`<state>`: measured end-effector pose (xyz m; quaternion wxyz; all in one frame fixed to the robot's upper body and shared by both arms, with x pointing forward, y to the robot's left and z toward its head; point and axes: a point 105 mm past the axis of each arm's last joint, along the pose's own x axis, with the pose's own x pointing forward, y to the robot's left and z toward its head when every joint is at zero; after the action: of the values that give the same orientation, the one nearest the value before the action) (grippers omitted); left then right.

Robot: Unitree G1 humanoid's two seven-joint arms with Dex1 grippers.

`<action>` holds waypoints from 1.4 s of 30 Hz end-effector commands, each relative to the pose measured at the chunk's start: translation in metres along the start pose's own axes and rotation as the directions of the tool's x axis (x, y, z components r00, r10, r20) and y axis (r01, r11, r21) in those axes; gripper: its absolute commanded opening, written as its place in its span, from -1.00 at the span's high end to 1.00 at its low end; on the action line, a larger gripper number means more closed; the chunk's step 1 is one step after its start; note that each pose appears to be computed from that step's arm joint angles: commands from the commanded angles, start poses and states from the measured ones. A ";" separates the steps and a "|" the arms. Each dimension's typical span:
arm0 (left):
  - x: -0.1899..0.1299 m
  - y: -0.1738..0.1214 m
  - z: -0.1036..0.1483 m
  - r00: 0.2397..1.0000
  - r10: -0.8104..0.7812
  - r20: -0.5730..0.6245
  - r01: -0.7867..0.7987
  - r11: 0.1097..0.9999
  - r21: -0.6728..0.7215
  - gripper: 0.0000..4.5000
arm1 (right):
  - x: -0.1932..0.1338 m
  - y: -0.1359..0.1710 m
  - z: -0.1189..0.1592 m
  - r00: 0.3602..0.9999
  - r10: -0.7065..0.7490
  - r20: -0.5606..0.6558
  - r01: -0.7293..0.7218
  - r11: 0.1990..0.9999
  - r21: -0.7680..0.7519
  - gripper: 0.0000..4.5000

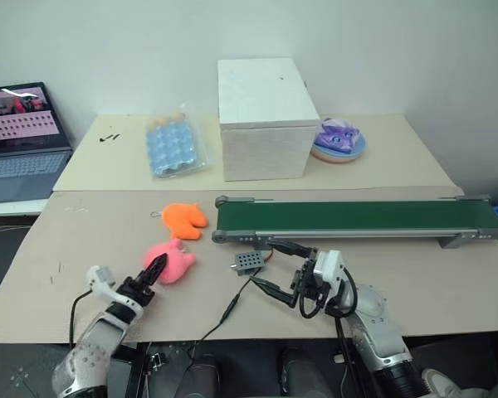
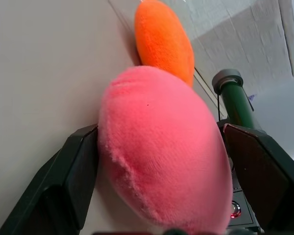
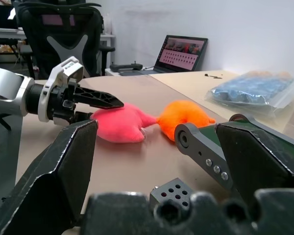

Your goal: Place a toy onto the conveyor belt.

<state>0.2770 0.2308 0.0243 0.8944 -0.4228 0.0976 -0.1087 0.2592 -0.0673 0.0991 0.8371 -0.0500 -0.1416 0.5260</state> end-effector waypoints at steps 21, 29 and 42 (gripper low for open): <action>0.007 -0.009 -0.002 0.999 -0.027 -0.029 0.027 0.999 0.020 0.73 | 0.007 -0.003 0.005 1.000 -0.017 0.016 0.018 0.999 -0.033 -1.00; 0.007 -0.090 0.016 0.963 -0.270 0.018 0.266 0.954 0.136 0.83 | 0.005 -0.006 0.004 1.000 -0.024 0.011 0.025 0.999 -0.030 -1.00; 0.038 -0.180 0.092 0.939 -0.323 0.118 0.087 0.555 0.827 0.83 | 0.007 -0.008 -0.002 1.000 -0.025 -0.001 0.024 0.999 -0.021 -1.00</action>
<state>0.3023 0.1833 0.2114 0.9443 -0.1905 -0.0988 -0.2495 0.2683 -0.0653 0.0904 0.8452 -0.0537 -0.1232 0.5174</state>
